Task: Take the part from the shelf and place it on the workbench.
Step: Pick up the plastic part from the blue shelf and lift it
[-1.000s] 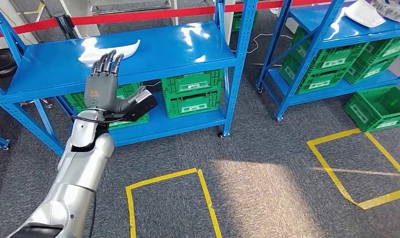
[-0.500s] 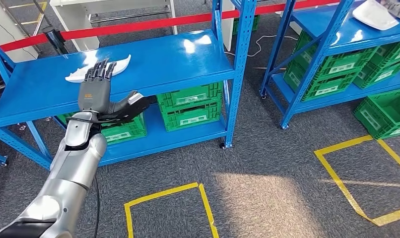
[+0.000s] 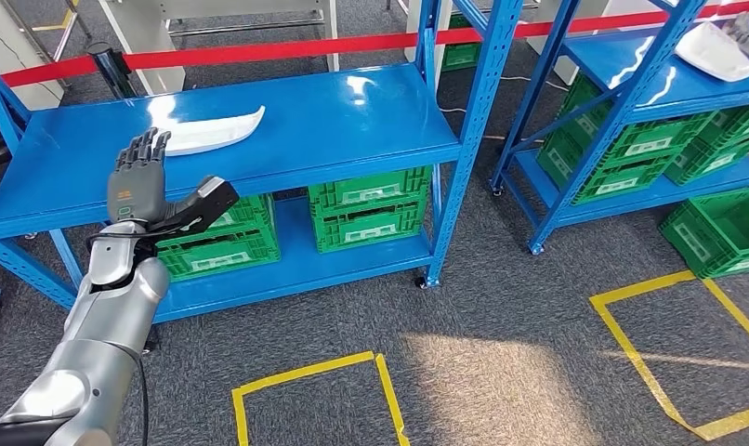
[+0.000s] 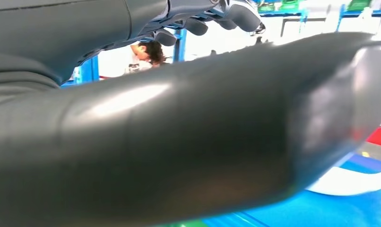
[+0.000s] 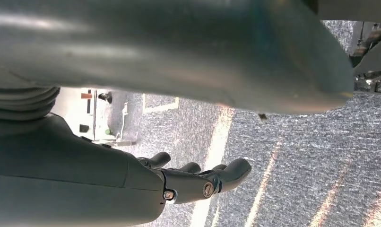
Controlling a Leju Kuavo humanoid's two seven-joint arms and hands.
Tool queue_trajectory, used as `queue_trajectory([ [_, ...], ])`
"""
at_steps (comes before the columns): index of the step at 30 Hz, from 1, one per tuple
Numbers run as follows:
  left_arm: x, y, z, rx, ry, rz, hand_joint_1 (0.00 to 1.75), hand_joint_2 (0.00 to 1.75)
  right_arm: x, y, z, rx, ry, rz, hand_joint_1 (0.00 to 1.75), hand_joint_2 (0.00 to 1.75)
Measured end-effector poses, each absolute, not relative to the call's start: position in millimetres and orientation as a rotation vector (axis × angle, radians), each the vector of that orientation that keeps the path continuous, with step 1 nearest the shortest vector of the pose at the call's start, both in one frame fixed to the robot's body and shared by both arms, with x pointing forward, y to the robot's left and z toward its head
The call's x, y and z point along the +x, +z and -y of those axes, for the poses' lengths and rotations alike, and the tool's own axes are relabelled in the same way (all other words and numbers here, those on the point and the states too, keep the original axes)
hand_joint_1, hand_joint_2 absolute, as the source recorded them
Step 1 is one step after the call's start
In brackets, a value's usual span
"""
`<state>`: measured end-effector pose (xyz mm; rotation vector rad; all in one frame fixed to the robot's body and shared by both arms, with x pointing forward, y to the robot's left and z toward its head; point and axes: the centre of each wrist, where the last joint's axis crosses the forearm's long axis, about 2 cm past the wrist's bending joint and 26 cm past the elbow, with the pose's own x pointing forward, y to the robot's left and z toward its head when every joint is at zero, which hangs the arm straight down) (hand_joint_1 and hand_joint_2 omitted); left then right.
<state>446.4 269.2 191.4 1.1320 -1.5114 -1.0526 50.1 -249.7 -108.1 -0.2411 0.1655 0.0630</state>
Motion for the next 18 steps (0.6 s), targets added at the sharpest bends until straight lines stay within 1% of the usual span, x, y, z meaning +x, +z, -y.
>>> queue_trajectory([
  [7, 445.3, 187.8, -282.0, 1.146, -1.017, 1.477, 0.00, 0.00, 50.0, -108.2, 250.1, -0.234, 0.071, -0.166, 0.00, 0.00],
  [18, 443.8, 185.3, -287.2, 1.144, -1.008, 1.456, 0.00, 0.00, 50.0, -108.3, 250.6, -0.227, 0.084, -0.166, 0.00, 0.00],
])
